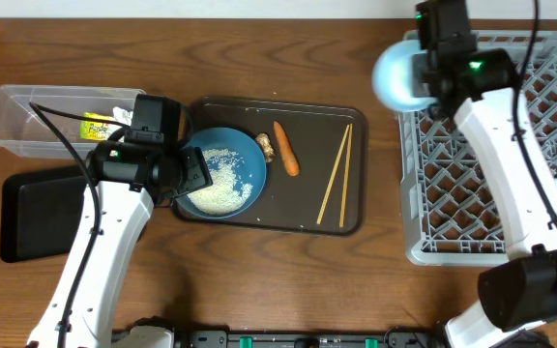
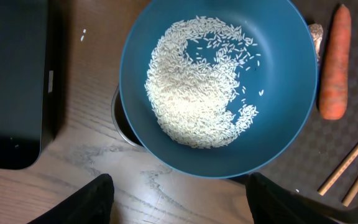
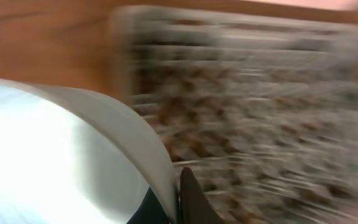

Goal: Sort waste into correct bins and load items into the dishwasher rack
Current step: 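Lift the light blue bowl with the right gripper and carry it into the dish rack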

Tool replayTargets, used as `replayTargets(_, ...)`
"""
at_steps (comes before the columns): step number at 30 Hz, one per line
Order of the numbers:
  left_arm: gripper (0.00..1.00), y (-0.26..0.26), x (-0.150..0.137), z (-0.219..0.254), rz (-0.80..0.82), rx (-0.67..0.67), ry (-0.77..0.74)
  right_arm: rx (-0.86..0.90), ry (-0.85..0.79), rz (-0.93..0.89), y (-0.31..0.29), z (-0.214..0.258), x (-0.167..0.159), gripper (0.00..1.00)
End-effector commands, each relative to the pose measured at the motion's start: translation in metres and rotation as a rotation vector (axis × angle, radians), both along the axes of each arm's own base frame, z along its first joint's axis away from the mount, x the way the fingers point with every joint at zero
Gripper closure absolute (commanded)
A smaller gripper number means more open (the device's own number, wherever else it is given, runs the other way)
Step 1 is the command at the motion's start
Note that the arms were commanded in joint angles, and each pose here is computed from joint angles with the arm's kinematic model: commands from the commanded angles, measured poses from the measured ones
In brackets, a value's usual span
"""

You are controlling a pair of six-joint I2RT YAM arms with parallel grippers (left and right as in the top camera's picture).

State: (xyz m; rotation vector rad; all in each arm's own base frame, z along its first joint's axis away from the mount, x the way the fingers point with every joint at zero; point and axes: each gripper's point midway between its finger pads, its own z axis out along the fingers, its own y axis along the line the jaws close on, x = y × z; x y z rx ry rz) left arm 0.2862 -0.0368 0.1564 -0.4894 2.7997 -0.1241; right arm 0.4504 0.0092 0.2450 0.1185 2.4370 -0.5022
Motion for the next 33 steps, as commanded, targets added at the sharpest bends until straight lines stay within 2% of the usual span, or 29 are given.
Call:
replayTargets(1,0.31,0.003,0.002,0.004,-0.005,0.014,-0.013,-0.347,-0.064,-0.313,-0.090,0.043,-0.023,0.99)
replayTargets(6,0.31,0.003,0.002,0.004,-0.005,0.014,-0.013,-0.455,-0.159,-0.650,-0.158,0.064,-0.059,0.99)
replayTargets(16,0.31,0.003,0.002,0.004,-0.004,0.014,-0.013,-0.457,-0.213,-0.880,-0.233,0.069,-0.084,0.99)
replayTargets(25,0.31,0.003,0.002,0.004,-0.004,0.014,-0.013,-0.538,-0.097,-0.907,-0.289,0.031,-0.068,0.99)
replayTargets(33,0.31,0.003,0.002,0.004,0.000,0.012,-0.013,-0.686,0.012,-0.861,-0.319,-0.006,-0.032,0.99)
